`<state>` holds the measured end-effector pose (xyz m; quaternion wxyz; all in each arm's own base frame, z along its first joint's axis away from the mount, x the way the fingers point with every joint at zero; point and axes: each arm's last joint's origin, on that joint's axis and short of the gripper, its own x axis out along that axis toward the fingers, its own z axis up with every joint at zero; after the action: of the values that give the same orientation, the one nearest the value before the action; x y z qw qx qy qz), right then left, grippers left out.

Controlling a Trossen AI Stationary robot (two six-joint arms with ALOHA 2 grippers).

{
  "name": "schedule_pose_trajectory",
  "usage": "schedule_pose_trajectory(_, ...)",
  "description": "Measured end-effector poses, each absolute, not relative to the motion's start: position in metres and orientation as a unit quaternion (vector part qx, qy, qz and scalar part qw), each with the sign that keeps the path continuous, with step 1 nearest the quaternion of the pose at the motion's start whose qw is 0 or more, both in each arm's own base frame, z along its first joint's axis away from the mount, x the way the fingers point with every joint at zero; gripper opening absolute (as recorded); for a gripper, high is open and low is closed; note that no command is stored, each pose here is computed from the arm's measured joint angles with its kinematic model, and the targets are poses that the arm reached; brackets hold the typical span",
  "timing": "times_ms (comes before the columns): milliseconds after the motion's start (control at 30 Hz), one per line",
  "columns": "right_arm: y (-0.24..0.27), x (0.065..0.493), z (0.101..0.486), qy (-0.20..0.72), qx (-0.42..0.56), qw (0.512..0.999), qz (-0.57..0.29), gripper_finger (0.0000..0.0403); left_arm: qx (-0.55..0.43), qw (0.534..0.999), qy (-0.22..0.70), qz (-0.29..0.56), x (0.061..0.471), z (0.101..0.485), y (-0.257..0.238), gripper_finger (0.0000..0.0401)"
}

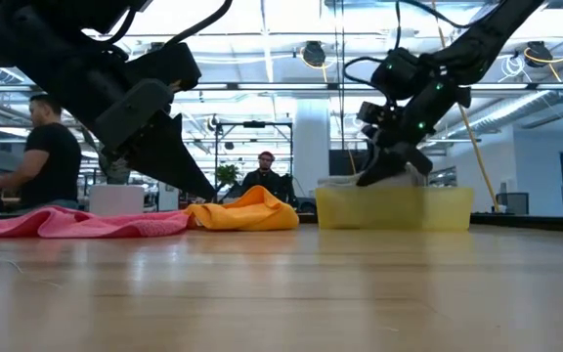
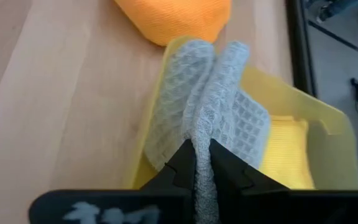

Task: Fold microfiber towels
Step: Put the gray kitchen towel into the yellow bin

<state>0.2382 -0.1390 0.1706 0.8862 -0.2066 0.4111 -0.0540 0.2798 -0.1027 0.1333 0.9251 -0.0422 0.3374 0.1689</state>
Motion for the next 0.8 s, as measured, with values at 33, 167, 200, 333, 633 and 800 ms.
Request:
schedule_pose_trajectory(33,-0.139,0.239,0.169,0.414,-0.21,0.884,-0.049,0.0016,-0.042,0.925,0.337,0.169,0.28,0.133,-0.103,0.0168)
schedule_pose_trajectory(167,-0.138,0.239,0.163,0.428,-0.218,0.876,-0.037,0.0017,-0.042,0.925,0.337,0.169,0.28,0.133,-0.103,0.0168)
schedule_pose_trajectory(200,-0.138,0.239,0.163,0.428,-0.22,0.876,-0.038,0.0017,-0.042,0.925,0.337,0.169,0.28,0.133,-0.103,0.0168)
schedule_pose_trajectory(333,-0.14,0.237,0.173,0.428,-0.243,0.867,-0.082,0.0013,-0.043,0.925,0.337,0.169,0.28,0.133,-0.103,0.0168)
schedule_pose_trajectory(633,-0.152,0.238,0.213,0.374,-0.42,0.791,-0.24,0.001,-0.043,0.925,0.337,0.169,0.28,0.133,-0.103,0.0168)
schedule_pose_trajectory(800,-0.146,0.24,0.181,0.388,-0.396,0.823,-0.124,0.0013,-0.045,0.925,0.34,0.162,0.279,0.133,-0.104,0.0168)
